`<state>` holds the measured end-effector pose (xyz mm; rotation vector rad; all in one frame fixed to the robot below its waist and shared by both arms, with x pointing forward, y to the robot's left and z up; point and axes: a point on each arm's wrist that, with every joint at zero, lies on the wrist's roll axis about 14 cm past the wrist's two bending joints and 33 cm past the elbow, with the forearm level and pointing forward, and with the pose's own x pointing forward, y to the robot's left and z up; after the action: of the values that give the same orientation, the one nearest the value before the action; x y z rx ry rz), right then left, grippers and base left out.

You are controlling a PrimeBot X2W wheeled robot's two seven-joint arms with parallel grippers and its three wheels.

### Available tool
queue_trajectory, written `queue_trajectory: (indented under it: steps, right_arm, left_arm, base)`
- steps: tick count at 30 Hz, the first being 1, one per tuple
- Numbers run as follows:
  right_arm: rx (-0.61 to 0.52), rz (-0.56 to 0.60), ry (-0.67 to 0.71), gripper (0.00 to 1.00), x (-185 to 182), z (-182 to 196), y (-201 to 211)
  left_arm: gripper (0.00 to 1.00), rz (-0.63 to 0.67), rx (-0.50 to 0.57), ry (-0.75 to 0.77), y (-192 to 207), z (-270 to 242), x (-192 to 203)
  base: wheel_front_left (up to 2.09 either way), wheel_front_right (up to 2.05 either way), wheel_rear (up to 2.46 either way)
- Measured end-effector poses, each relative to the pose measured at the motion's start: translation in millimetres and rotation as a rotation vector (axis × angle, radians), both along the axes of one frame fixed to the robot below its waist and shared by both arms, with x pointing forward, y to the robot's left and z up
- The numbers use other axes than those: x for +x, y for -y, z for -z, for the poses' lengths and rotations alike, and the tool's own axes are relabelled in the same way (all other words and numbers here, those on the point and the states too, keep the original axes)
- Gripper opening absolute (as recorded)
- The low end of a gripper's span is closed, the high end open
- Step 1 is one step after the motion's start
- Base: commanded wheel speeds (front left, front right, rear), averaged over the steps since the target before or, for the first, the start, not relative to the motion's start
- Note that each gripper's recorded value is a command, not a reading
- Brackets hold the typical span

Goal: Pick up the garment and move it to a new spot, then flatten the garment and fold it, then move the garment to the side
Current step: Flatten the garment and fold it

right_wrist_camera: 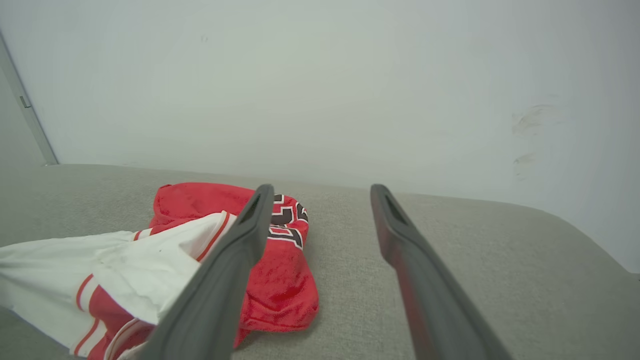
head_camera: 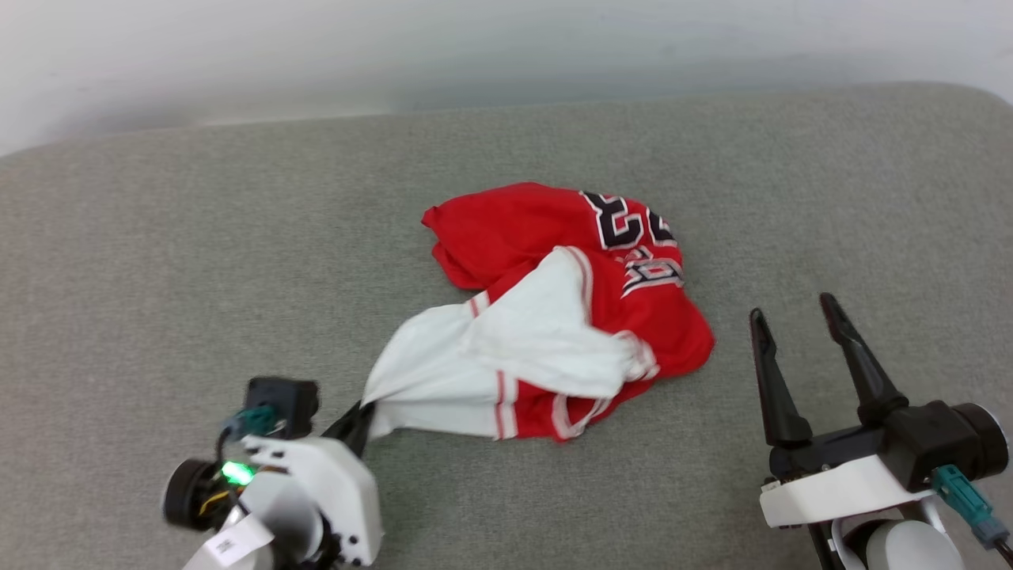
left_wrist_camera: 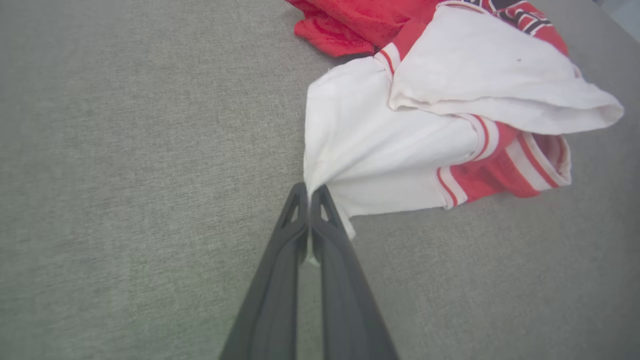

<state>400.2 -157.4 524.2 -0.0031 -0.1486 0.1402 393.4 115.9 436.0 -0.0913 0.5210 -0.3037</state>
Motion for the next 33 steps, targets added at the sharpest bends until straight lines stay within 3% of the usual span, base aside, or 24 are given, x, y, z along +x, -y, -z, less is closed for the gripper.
queue_trajectory:
  steps: [7,8,9,14,21,25,28,33]
  right_arm:
    - [0.004,-0.027,0.012,1.00,1.5,-3.9,-9.4]
    - [0.004,-0.028,0.011,1.00,1.5,-3.6,-9.8]
    - [0.004,-0.029,0.009,1.00,1.3,-3.0,-10.1]
    - [0.005,-0.033,-0.002,1.00,-1.1,0.0,-11.5]
    - [-0.001,-0.043,0.014,1.00,-1.5,-5.3,-15.0]
    - [-0.019,-0.076,0.023,1.00,-2.6,-7.9,-26.2]
    - [-0.042,-0.140,-0.005,1.00,-4.2,-1.2,-47.8]
    - [-0.140,-0.352,-0.190,1.00,-2.9,19.2,-100.3]
  left_arm:
    - [0.00,-0.162,0.050,-0.063,-56.5,16.1,-25.0]
    - [0.25,-0.158,0.064,-0.080,-58.3,22.1,-30.1]
    - [1.00,-0.157,0.078,-0.083,-60.8,25.8,-32.9]
    - [1.00,-0.143,0.053,0.017,-53.3,14.7,-27.2]
    - [1.00,-0.074,0.030,0.412,-37.2,-50.7,-2.3]
    - [1.00,-0.069,0.013,0.525,-31.8,-67.7,-4.5]
    - [1.00,-0.073,0.011,0.557,-30.9,-73.3,-6.3]
    - [1.00,-0.080,0.012,0.560,-31.6,-71.6,-9.1]
  base:
    - [0.00,0.00,0.00]
    - [0.00,0.00,0.00]
    - [0.00,0.00,0.00]
    - [0.00,0.00,0.00]
    - [0.00,0.00,0.00]
    - [0.00,0.00,0.00]
    - [0.00,0.00,0.00]
    - [0.00,0.00,0.00]
